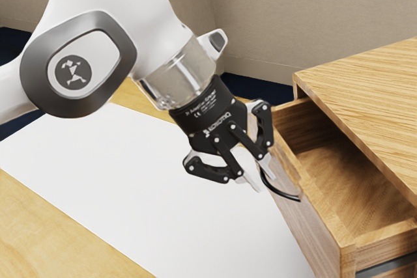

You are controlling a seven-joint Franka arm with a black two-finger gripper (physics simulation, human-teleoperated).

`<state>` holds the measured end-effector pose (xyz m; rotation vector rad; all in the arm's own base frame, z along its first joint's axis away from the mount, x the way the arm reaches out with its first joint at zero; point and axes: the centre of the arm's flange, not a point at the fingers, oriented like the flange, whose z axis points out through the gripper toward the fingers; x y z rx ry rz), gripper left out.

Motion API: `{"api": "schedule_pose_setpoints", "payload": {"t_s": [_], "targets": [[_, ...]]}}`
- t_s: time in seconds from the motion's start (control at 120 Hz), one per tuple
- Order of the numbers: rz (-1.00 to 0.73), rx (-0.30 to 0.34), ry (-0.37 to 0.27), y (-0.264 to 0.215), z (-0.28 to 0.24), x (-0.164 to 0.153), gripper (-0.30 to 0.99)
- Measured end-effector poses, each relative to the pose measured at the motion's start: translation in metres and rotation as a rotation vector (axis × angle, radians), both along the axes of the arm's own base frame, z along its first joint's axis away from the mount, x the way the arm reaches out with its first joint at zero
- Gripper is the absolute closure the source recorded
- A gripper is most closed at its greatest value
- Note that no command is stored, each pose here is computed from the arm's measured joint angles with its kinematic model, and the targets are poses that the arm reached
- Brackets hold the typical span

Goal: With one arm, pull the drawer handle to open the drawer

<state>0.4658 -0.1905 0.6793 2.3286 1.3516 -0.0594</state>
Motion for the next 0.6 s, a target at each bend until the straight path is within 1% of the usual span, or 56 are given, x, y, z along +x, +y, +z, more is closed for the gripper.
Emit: {"api": "schedule_pose_setpoints", "payload": {"t_s": [0.4, 0.6], "targets": [[0.012, -0.009, 0.016, 0.019, -0.006, -0.021, 0.58], [0.029, -0.017, 0.019, 0.036, -0.008, -0.035, 0.59]]}}
